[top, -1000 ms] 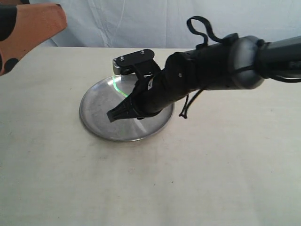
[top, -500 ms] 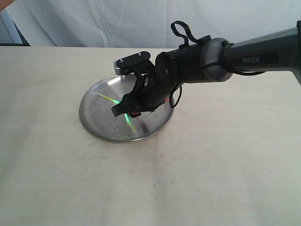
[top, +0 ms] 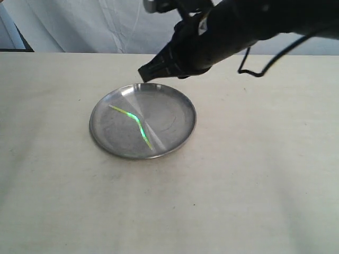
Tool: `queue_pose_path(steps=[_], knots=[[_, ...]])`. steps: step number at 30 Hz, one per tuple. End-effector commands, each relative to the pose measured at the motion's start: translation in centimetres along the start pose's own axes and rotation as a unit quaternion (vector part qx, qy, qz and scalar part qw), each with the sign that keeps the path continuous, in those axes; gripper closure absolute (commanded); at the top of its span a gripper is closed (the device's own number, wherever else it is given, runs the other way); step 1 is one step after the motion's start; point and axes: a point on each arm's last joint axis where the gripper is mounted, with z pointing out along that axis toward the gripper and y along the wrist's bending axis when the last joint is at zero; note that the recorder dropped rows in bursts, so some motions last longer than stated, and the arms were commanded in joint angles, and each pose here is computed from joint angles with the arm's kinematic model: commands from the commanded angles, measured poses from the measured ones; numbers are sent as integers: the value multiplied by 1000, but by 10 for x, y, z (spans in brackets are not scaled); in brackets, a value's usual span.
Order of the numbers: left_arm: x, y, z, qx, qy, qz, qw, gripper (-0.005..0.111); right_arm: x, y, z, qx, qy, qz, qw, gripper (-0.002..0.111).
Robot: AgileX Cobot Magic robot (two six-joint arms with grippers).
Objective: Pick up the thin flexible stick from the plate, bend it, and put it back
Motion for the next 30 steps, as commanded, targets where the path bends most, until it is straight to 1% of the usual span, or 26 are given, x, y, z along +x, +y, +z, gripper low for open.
queue_pose_path(steps=[1, 4, 6, 10, 11, 14, 16, 17, 18, 19, 22, 24, 30], knots=[[-1, -1, -1, 1, -2, -3, 1000, 26, 11, -2, -47, 7, -29, 37, 999, 107], [-1, -1, -1, 1, -2, -3, 1000, 26, 25, 4, -76, -16, 19, 73, 997, 107], [-1, -1, -1, 1, -2, -3, 1000, 26, 26, 5, -88, -25, 18, 81, 996, 107], [-1, -1, -1, 1, -2, -3, 1000, 26, 26, 7, -100, -31, 7, 85, 996, 107], [-1, -1, -1, 1, -2, -3, 1000, 26, 26, 6, -105, -29, 0, 81, 996, 107], [-1, -1, -1, 1, -2, -3, 1000, 26, 41, -3, -115, 15, -63, 46, 997, 107], [-1, -1, -1, 1, -2, -3, 1000, 26, 65, -6, -111, 24, -130, 36, 991, 107], [-1, -1, -1, 1, -2, -3, 1000, 26, 81, -10, -108, 25, -165, 45, 985, 107], [-1, -1, -1, 1, -2, -3, 1000, 26, 94, -15, -108, 29, -194, 69, 978, 107], [-1, -1, -1, 1, -2, -3, 1000, 26, 113, -23, -110, 38, -213, 109, 970, 107], [-1, -1, -1, 1, -2, -3, 1000, 26, 142, -36, -118, 64, -238, 174, 953, 107], [-1, -1, -1, 1, -2, -3, 1000, 26, 158, -41, -128, 84, -252, 197, 944, 107], [-1, -1, -1, 1, -2, -3, 1000, 26, 205, -43, -155, 143, -307, 217, 916, 107]])
